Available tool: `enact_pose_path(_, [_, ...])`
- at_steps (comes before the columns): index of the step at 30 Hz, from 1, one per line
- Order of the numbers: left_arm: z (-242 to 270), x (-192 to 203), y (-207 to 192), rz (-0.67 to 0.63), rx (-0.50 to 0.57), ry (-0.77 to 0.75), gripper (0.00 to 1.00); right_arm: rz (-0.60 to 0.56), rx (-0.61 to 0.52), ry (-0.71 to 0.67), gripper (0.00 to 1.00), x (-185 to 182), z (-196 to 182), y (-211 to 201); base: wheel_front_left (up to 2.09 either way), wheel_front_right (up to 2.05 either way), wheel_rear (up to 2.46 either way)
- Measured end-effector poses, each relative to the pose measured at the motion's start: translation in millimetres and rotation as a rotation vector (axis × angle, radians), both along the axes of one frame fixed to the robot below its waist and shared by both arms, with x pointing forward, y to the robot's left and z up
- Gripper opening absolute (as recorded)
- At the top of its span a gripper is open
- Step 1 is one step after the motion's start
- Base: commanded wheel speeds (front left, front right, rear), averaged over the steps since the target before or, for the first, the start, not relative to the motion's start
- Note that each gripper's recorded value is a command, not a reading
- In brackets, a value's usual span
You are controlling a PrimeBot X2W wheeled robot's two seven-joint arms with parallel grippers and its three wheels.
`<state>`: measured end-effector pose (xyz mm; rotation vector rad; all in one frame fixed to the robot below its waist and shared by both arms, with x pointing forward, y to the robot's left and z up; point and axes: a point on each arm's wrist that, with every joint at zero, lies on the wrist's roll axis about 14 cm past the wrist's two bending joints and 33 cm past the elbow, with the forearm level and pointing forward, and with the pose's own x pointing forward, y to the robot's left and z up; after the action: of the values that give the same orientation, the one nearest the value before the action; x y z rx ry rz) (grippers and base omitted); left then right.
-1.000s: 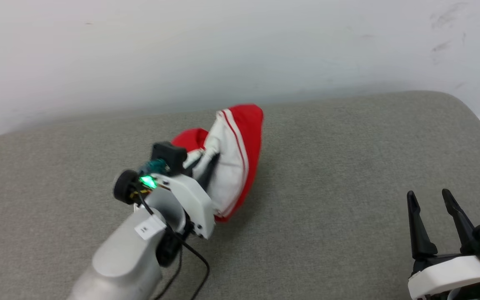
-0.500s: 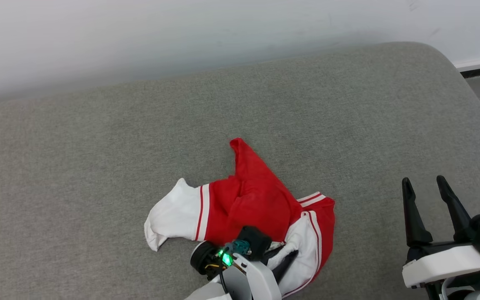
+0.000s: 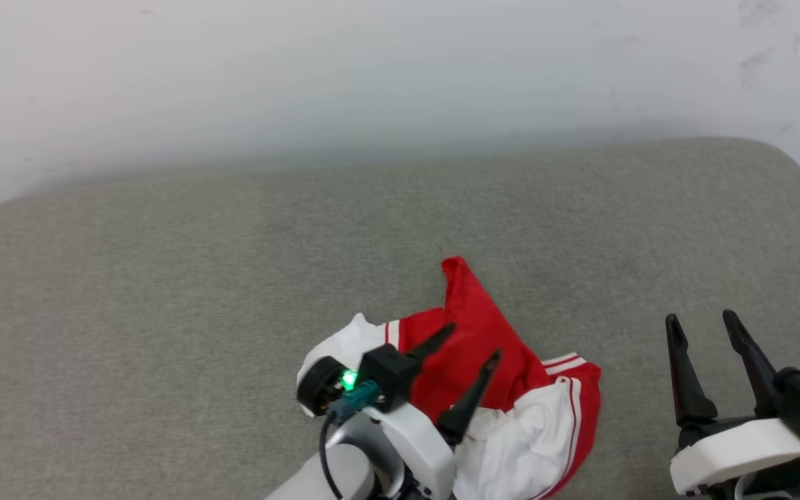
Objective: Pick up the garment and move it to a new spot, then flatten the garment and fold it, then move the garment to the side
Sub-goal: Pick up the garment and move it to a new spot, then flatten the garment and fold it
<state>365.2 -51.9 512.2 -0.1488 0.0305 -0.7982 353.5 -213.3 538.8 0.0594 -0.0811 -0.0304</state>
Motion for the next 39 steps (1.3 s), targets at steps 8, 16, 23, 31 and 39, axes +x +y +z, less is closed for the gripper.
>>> enact_pose_path(8, [42,24,77,0.289,-0.053,-0.118,1.00,0.058,-0.003,-0.004,1.00,-1,5,18,0.00,0.00,0.00])
enact_pose_path(16, [45,29,155,0.521,-0.023,-0.158,1.00,0.084,0.002,0.025,1.00,-5,-2,26,0.00,0.00,0.00])
enact_pose_path(23, [30,15,207,0.656,0.023,-0.137,1.00,0.089,0.001,0.028,1.00,-10,-1,27,0.00,0.00,0.00])
enact_pose_path(31, [12,-7,217,0.681,0.034,-0.093,1.00,0.087,0.001,0.032,1.00,-19,-2,27,0.00,0.00,0.00])
enact_pose_path(39, [4,-14,212,0.668,0.039,-0.077,1.00,0.084,0.006,0.035,1.00,-24,-2,26,0.00,0.00,0.00])
